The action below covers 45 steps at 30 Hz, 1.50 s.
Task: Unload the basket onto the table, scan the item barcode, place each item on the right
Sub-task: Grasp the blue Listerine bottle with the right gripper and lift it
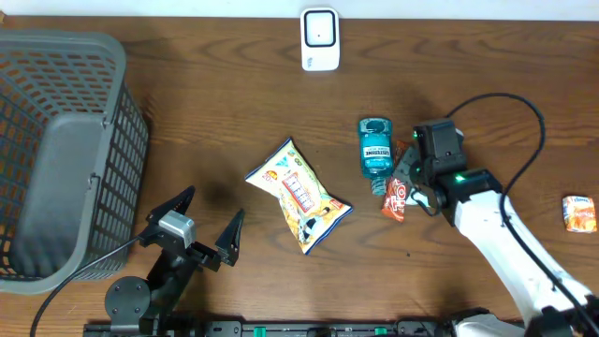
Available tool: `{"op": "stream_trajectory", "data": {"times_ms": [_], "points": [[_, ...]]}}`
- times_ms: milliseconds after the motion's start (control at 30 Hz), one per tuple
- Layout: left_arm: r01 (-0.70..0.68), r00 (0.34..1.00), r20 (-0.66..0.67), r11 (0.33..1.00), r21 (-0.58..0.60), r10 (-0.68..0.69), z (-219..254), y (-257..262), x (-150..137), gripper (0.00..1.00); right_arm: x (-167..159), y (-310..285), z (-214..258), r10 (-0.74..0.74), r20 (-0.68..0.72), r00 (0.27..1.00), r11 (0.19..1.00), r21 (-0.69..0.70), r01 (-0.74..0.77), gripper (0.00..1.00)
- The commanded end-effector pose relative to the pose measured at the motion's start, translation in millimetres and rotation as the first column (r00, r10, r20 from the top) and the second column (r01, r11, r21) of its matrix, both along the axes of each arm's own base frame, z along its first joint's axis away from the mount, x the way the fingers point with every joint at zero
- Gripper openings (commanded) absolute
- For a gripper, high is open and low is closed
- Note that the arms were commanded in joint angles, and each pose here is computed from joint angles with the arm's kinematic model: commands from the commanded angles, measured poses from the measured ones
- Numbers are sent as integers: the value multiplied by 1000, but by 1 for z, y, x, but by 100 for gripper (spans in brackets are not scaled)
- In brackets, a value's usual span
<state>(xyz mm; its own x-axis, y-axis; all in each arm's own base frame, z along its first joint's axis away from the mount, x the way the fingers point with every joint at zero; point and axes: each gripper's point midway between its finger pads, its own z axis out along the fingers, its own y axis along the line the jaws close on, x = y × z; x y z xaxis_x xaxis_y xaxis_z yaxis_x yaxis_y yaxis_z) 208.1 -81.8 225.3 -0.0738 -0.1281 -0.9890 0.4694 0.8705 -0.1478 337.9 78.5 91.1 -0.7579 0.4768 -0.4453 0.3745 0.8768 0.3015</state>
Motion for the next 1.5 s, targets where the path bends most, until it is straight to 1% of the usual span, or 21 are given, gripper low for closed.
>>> {"op": "stream_trajectory", "data": {"times_ms": [0, 33, 67, 267, 367, 500, 533, 567, 600, 700, 767, 833, 900, 933, 1033, 1067, 1167, 1233, 1333, 1400, 1467], "points": [[14, 1000, 6, 1000, -4, -14, 2, -2, -2, 98, 14, 33, 1, 239, 55, 969, 970, 30, -241, 55], [14, 1000, 6, 1000, -5, -14, 2, -2, -2, 98, 18, 38, 1, 275, 76, 959, 960, 26, -277, 61], [14, 1000, 6, 1000, -5, -14, 2, -2, -2, 98, 20, 39, 0, 287, 83, 954, 957, 14, -289, 64], [14, 1000, 6, 1000, -5, -14, 2, -2, -2, 98, 20, 40, -24, 343, 26, 939, 939, -38, -342, 73], [14, 1000, 6, 1000, -4, -14, 2, -2, -2, 98, 15, 52, -29, 416, 11, 909, 907, -71, -414, 83], [14, 1000, 6, 1000, -4, -14, 2, -2, -2, 98, 16, 58, -25, 417, 13, 909, 893, -192, -407, 85], [14, 1000, 6, 1000, -4, -14, 2, -2, -2, 98, 16, 56, -24, 405, 9, 914, 883, -265, -389, 85], [14, 1000, 7, 1000, -5, -14, 2, -2, -2, 97, 16, 55, -24, 403, 7, 915, 879, -281, -385, 85], [14, 1000, 6, 1000, -4, -14, 2, -2, -2, 98, 15, 54, -26, 393, -2, 919, 864, -342, -370, 85], [14, 1000, 6, 1000, -4, -14, 2, -2, -2, 98, 16, 50, -31, 372, -18, 928, 824, -453, -339, 85], [14, 1000, 6, 1000, -4, -14, 2, -2, -2, 98, 20, 47, -41, 348, -42, 936, 778, -544, -314, 84], [14, 1000, 6, 1000, -5, -14, 2, -2, -2, 98, 25, 45, -48, 335, -62, 940, 753, -581, -307, 84], [14, 1000, 6, 1000, -5, -14, 2, -2, -2, 98, 32, 45, -58, 326, -105, 939, 722, -614, -319, 82], [14, 1000, 6, 1000, -4, -14, 2, -2, -2, 98, 34, 42, -64, 305, -137, 943, 702, -637, -320, 78], [14, 1000, 6, 1000, -4, -14, 2, -2, -2, 98, 35, 36, -72, 248, -191, 950, 680, -663, -311, 71], [14, 1000, 6, 1000, -4, -14, 2, -2, -2, 98, 32, 33, -80, 229, -235, 945, 669, -667, -328, 69], [14, 1000, 6, 1000, -5, -14, 2, -2, -2, 97, 23, 30, -97, 218, -301, 928, 655, -660, -368, 68], [14, 1000, 6, 1000, -4, -14, 2, -2, -2, 98, 13, 24, -112, 206, -366, 908, 633, -658, -409, 63], [14, 1000, 6, 1000, -4, -14, 2, -2, -2, 98, 6, 23, -124, 204, -409, 889, 629, -641, -440, 56], [14, 1000, 6, 1000, -5, -14, 2, -2, -2, 98, 0, 24, -132, 211, -437, 874, 643, -612, -461, 45], [14, 1000, 6, 1000, -4, -14, 2, -2, -2, 98, -3, 26, -136, 203, -442, 874, 680, -578, -451, 38]]}}
